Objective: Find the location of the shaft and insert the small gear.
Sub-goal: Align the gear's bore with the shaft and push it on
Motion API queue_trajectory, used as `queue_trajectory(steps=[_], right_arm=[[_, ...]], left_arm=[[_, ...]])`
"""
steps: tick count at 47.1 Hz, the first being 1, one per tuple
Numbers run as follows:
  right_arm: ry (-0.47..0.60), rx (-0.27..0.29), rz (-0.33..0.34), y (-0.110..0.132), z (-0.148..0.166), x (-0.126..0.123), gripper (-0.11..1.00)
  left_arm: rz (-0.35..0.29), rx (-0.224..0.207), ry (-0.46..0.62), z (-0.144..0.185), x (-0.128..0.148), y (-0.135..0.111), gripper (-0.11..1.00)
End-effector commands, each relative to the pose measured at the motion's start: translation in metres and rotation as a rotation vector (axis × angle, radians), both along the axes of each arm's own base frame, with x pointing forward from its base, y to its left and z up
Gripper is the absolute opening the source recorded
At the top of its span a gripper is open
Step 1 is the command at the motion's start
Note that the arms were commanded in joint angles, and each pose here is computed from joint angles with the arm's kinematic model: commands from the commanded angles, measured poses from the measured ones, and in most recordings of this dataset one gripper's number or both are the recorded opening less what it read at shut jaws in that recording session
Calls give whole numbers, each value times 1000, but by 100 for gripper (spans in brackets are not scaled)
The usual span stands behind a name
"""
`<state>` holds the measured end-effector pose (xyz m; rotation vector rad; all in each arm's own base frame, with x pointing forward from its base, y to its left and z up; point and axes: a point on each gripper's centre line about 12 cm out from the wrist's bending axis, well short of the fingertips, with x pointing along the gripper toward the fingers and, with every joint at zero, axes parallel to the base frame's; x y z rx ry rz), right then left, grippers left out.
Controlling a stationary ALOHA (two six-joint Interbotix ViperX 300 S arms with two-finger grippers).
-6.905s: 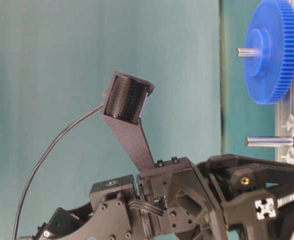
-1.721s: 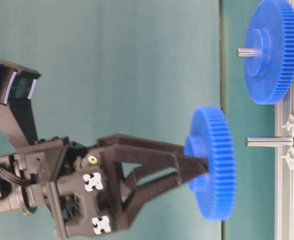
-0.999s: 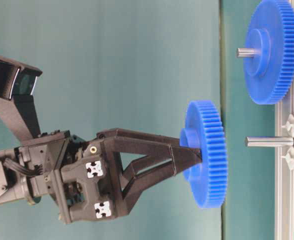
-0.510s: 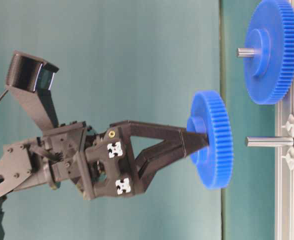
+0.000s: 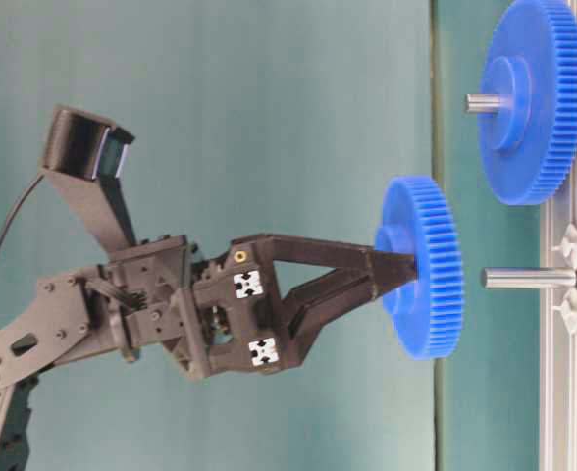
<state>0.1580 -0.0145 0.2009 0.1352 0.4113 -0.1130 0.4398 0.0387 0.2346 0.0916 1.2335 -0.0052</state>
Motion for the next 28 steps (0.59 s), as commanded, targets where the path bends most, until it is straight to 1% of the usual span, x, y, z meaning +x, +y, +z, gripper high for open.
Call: queue_trajectory(steps=[1, 28], right_arm=[[-14, 6, -6, -1, 4, 2, 3], [-13, 7, -9, -1, 3, 2, 3]], left_arm=[[2, 7, -32, 10, 1, 1, 63], [6, 2, 9, -7, 3, 2, 63]])
